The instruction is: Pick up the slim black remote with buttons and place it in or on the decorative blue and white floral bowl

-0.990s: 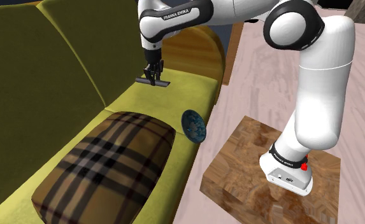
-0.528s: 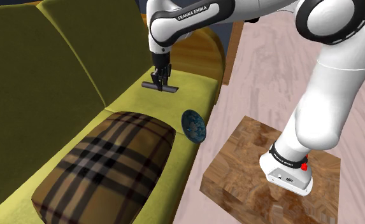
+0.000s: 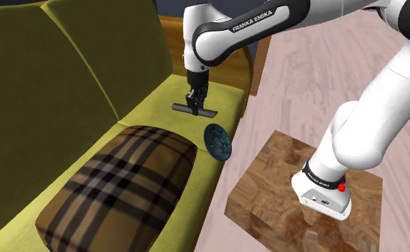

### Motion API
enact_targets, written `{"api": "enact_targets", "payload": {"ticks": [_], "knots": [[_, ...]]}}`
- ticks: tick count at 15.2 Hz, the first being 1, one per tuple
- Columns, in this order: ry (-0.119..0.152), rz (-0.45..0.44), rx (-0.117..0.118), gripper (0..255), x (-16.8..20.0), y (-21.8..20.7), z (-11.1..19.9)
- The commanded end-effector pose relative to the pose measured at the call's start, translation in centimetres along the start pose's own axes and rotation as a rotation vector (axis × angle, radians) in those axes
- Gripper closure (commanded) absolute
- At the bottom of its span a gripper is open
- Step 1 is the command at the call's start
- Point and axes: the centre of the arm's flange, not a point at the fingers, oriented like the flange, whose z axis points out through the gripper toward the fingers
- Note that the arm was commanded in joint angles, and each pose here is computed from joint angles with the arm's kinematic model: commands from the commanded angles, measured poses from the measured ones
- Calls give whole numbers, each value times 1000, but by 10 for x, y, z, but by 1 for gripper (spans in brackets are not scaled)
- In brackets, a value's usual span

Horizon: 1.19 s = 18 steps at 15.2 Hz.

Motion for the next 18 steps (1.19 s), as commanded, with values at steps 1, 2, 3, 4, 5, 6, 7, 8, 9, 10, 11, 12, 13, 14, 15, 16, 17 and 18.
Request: {"api": "enact_targets", "payload": {"ticks": [1,2,3,4,5,6,7,8,9,10,11,12,13,14,15,16,17,18], "knots": [[0,1,0,255,-25,-12,2],[0,1,0,255,-37,-17,3],[0,1,0,255,-49,-23,4],[0,1,0,255,-61,-28,6],[0,1,0,255,-73,-34,7],[0,1,0,255,-85,-39,8],[0,1,0,255,-99,-46,10],[0,1,0,255,-99,-46,15],[0,1,0,255,-99,-45,20],[0,1,0,255,-98,-45,26],[0,1,0,255,-98,-44,31],[0,1,0,255,-98,-44,36],[0,1,0,255,-98,-43,42],[0,1,0,255,-98,-43,47],[0,1,0,255,-98,-42,52],[0,1,0,255,-98,-42,57],[0,1,0,255,-97,-41,63],[0,1,0,255,-97,-41,68]]}}
